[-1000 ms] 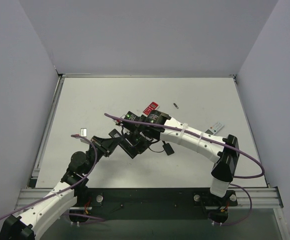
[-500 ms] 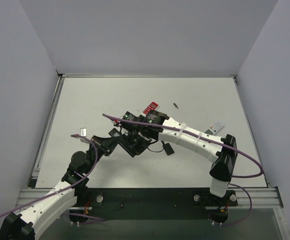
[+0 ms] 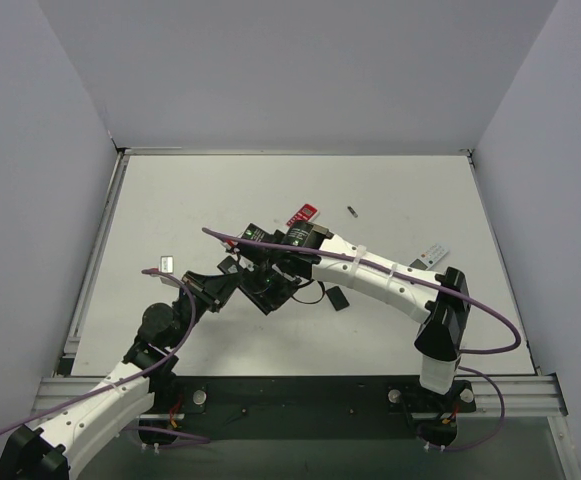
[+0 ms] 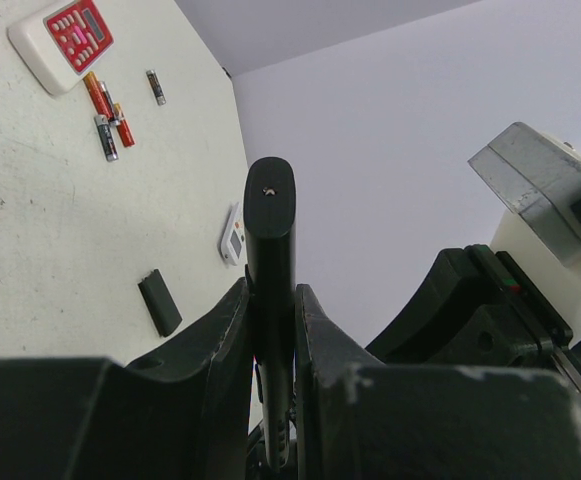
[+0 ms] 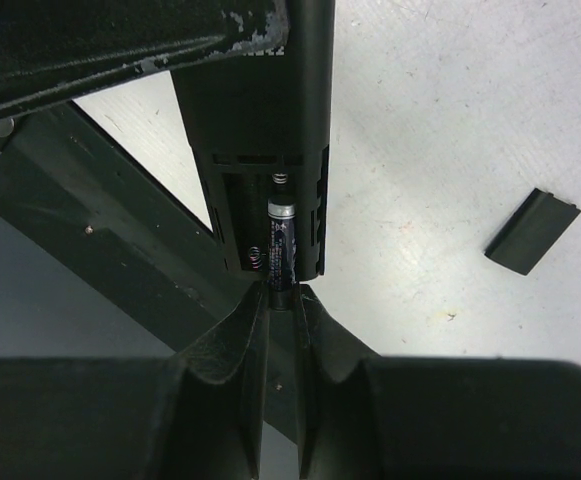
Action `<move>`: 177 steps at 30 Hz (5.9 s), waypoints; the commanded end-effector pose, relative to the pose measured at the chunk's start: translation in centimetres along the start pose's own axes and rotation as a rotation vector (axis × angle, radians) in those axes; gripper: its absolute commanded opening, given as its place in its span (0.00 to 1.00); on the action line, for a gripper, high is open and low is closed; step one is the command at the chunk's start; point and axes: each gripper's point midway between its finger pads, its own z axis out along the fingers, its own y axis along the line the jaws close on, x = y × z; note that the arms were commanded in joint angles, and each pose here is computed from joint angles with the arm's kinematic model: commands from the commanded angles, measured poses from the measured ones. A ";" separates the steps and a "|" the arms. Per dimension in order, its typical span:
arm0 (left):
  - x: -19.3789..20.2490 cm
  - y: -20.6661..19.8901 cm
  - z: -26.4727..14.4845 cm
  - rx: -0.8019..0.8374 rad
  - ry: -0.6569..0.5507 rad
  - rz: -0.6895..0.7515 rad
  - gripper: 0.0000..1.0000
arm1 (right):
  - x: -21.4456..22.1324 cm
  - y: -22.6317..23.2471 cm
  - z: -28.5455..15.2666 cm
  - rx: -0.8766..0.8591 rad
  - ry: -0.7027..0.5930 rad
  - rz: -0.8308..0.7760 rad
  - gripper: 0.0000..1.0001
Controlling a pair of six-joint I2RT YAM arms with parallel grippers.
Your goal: Load the batteries into the remote control
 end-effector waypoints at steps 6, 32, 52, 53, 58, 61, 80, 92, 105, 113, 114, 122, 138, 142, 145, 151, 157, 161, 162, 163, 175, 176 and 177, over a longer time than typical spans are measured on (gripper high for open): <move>1.6 5.3 -2.0 -0.070 0.023 0.002 0.00 | -0.3 -1.0 -0.6 0.066 -0.006 0.037 0.00; 2.5 3.8 -1.8 -0.032 0.056 -0.028 0.00 | -1.2 -1.5 0.0 0.079 -0.041 0.073 0.00; 1.3 6.1 -2.1 -0.133 -0.028 -0.073 0.00 | -0.1 -1.8 0.4 0.078 0.002 0.054 0.09; 1.2 5.9 -2.0 -0.131 -0.030 -0.070 0.00 | 0.0 -1.7 0.4 0.078 0.005 0.054 0.10; 1.2 6.0 -2.0 -0.137 -0.032 -0.074 0.00 | -0.2 -1.5 0.4 0.068 0.005 0.051 0.16; 1.1 6.2 -1.9 -0.151 -0.037 -0.074 0.00 | -0.2 -1.5 0.3 0.066 0.010 0.048 0.17; 0.9 6.0 -1.4 -0.159 -0.045 -0.063 0.00 | -0.3 -1.4 0.5 0.058 0.024 0.057 0.01; 0.9 5.7 -1.4 -0.148 -0.038 -0.065 0.00 | -0.5 -1.5 0.5 0.061 0.020 0.066 0.04; 1.0 5.4 -1.3 -0.136 -0.032 -0.071 0.00 | -0.5 -1.3 0.7 0.057 0.025 0.069 0.04; 0.9 5.5 -1.4 -0.139 -0.039 -0.073 0.00 | -0.3 -1.2 0.9 0.045 0.037 0.071 0.07; 0.9 5.5 -1.4 -0.139 -0.039 -0.073 0.00 | -0.2 -1.2 0.9 0.046 0.038 0.071 0.07; 0.9 5.3 -1.3 -0.131 -0.041 -0.078 0.00 | -0.2 -1.3 1.1 0.052 0.042 0.072 0.08; 0.9 5.1 -1.4 -0.123 -0.042 -0.088 0.00 | -0.5 -1.5 0.7 0.063 0.017 0.090 0.09; 0.8 5.1 -1.4 -0.126 -0.043 -0.089 0.00 | -0.7 -1.5 0.7 0.059 0.012 0.097 0.10; 0.8 5.2 -1.4 -0.129 -0.046 -0.089 0.00 | -0.8 -1.4 0.6 0.055 0.006 0.098 0.13; 0.8 5.3 -1.4 -0.133 -0.045 -0.087 0.00 | -0.8 -1.3 0.4 0.050 0.001 0.097 0.16; 0.9 5.3 -1.4 -0.133 -0.043 -0.089 0.00 | -0.8 -1.1 0.3 0.040 -0.005 0.096 0.20; 0.8 5.3 -1.4 -0.136 -0.046 -0.088 0.00 | -1.0 -1.0 0.3 0.037 -0.012 0.097 0.21; 0.8 5.3 -1.4 -0.135 -0.046 -0.089 0.00 | -1.0 -1.0 0.3 0.037 -0.014 0.097 0.20; 0.8 5.4 -1.4 -0.138 -0.045 -0.088 0.00 | -1.0 -1.0 0.3 0.039 -0.013 0.097 0.21; 1.2 5.4 -1.3 -0.146 -0.021 -0.080 0.00 | -1.5 -0.5 -2.1 0.025 -0.093 0.046 0.41; 1.2 5.3 -1.3 -0.144 -0.020 -0.080 0.00 | -1.6 -0.5 -2.7 0.018 -0.115 0.042 0.43; 1.3 5.3 -1.3 -0.145 -0.018 -0.078 0.00 | -1.6 -0.5 -3.0 0.015 -0.125 0.036 0.44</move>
